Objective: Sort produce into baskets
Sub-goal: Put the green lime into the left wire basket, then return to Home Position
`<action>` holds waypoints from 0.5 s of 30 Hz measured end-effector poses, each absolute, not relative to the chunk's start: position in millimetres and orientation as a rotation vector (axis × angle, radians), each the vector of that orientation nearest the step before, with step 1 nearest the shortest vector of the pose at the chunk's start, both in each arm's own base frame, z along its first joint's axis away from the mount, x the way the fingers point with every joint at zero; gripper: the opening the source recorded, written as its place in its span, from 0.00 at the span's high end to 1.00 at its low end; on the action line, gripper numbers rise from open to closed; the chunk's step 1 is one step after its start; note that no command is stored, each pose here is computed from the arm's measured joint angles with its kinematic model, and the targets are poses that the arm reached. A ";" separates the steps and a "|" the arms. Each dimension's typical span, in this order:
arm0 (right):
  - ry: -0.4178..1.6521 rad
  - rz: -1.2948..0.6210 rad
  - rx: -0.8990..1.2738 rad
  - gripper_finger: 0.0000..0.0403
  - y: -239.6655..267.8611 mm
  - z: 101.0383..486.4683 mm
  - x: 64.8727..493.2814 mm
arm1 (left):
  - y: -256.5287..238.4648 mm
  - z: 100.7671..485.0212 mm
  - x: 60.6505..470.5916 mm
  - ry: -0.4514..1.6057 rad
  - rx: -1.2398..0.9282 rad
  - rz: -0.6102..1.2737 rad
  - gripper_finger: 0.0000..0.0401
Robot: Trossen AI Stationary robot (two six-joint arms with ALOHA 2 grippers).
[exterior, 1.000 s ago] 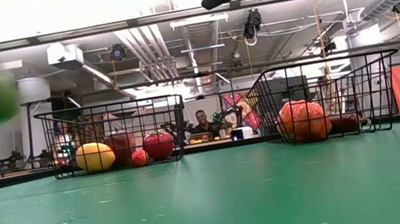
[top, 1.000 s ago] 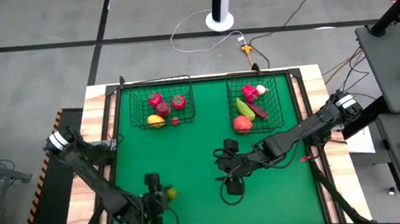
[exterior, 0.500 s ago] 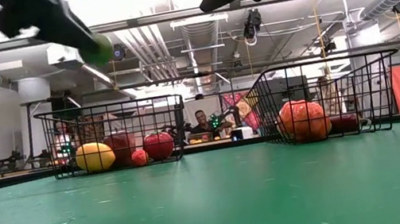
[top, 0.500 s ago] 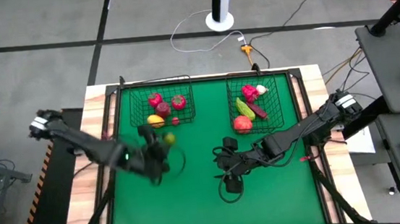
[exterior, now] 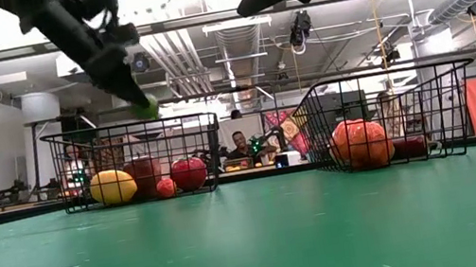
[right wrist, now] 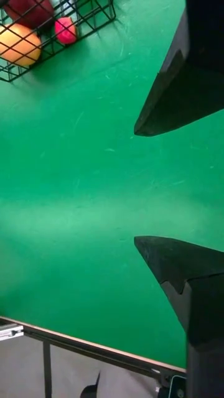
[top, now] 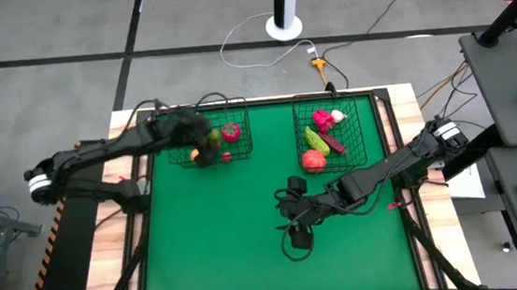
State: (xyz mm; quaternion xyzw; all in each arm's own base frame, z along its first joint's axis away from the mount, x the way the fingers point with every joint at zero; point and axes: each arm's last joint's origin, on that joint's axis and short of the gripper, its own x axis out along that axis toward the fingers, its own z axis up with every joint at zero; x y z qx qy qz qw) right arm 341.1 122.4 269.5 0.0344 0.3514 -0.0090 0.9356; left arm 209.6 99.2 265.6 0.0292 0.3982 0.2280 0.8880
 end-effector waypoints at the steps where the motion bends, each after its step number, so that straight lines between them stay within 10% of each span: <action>1: 0.718 -0.017 0.067 0.33 122.5 269.6 341.1 | 105.1 263.3 208.7 0.842 0.056 0.488 0.46; 15: 0.675 -0.033 -0.053 0.30 114.7 265.4 344.4 | 91.2 259.2 219.9 0.659 -0.044 0.370 0.19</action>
